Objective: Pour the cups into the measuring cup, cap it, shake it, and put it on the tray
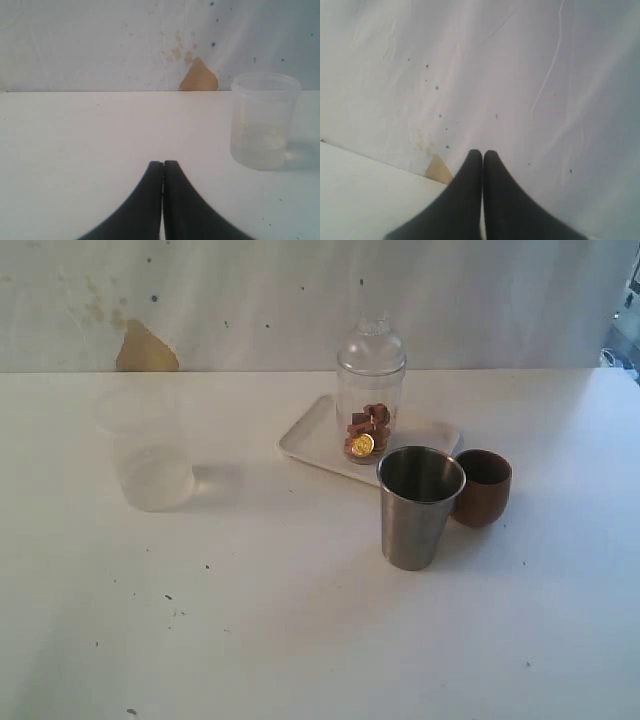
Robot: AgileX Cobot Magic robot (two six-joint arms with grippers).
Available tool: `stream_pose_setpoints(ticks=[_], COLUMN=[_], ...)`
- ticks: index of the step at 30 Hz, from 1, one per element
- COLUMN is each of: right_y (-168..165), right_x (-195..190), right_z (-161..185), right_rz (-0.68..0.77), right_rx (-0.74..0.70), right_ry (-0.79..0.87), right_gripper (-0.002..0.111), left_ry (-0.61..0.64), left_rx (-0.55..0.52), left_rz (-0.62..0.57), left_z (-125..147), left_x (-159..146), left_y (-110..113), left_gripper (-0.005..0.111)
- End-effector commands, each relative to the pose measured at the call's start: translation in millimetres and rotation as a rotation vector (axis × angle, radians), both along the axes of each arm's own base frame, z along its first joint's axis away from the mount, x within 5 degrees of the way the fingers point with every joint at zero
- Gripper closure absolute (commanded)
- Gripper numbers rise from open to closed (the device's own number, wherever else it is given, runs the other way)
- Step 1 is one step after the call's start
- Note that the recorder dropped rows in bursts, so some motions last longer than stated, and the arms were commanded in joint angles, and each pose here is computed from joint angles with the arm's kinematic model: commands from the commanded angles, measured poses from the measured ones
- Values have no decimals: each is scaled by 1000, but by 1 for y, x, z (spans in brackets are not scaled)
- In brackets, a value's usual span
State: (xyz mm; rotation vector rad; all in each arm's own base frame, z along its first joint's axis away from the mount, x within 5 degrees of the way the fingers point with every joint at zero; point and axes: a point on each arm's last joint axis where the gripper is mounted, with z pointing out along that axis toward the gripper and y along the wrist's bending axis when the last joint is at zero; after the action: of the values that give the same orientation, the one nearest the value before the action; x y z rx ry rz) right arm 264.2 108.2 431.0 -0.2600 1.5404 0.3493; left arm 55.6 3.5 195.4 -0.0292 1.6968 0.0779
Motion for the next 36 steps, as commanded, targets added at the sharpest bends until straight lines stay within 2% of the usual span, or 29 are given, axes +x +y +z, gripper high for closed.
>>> stream_pose_setpoints(ticks=[1, 8, 12, 18, 27, 36], right_y=[-14, -31, -45, -62, -83, -94], right_x=[-52, -132, -176, -230, -283, -307], right_z=[-1, 9, 10, 12, 16, 14], right_rz=[77, 241, 286, 324, 323, 315], right_rx=[-4, -33, 43, -2, 38, 59], right_ry=[13, -26, -56, -172, -342, -425], right_gripper=[108, 108, 108, 108, 108, 108], left_ry=[-10, -10, -10, -10, -10, -10], left_rx=[-2, -2, -2, -2, -2, -2], left_rz=[5, 5, 5, 5, 5, 5], left_z=[-1, -1, -1, -1, -1, -1], left_x=[0, 0, 0, 0, 0, 0], left_y=[0, 0, 0, 0, 0, 0], left_gripper=[106, 106, 106, 106, 106, 106])
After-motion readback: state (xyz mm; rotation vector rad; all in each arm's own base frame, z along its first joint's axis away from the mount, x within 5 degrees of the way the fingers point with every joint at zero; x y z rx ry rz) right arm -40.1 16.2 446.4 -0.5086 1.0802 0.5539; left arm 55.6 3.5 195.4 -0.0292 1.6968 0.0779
